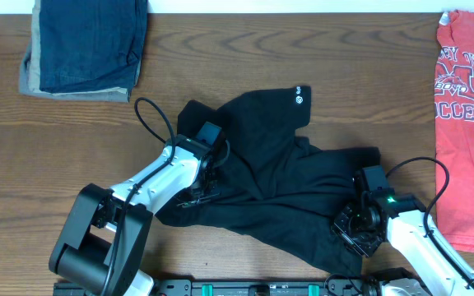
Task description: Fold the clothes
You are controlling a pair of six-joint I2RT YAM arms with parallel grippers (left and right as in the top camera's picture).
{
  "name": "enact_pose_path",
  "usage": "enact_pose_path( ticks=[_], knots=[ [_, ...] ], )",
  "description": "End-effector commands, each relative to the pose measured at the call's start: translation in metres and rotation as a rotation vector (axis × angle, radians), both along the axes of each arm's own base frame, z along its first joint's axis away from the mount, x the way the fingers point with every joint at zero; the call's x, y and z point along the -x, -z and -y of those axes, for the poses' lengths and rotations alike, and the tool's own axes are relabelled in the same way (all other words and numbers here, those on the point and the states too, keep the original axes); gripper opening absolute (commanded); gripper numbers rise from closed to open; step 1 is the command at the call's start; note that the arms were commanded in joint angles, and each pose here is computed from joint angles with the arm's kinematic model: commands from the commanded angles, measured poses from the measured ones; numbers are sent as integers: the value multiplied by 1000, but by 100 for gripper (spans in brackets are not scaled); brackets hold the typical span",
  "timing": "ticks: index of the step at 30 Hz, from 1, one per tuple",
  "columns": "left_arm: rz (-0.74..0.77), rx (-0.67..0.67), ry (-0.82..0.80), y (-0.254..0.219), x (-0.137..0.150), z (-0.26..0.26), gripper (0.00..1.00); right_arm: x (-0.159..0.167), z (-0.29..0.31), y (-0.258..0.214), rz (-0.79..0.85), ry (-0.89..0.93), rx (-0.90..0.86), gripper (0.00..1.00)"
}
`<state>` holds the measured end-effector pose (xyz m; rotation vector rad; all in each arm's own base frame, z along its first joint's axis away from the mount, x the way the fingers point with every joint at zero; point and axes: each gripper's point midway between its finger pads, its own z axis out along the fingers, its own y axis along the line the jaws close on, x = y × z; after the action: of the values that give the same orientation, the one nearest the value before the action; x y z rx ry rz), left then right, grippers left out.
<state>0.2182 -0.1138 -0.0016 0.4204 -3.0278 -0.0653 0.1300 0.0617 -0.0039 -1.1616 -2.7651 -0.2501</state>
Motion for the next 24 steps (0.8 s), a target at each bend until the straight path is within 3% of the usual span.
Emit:
enact_pose_path(
  ticks=[1,7,10,16,24],
  knots=[
    [-12,-32,9,4,3,-6,13,0,0,0,1,-21,6,35],
    [-12,-32,9,4,3,-6,14,-1,3,0,5,-21,29,2],
    [-13,-33,10,4,3,-6,6,-4,8,-5,4,-10,50,1],
    [15,-22,17,-21,-1,-5,6,-18,18,-32,11,-1,91,1],
    [224,74,22,-96,0,-6,6,-51,19,-91,96,-56,91,1]
  ],
)
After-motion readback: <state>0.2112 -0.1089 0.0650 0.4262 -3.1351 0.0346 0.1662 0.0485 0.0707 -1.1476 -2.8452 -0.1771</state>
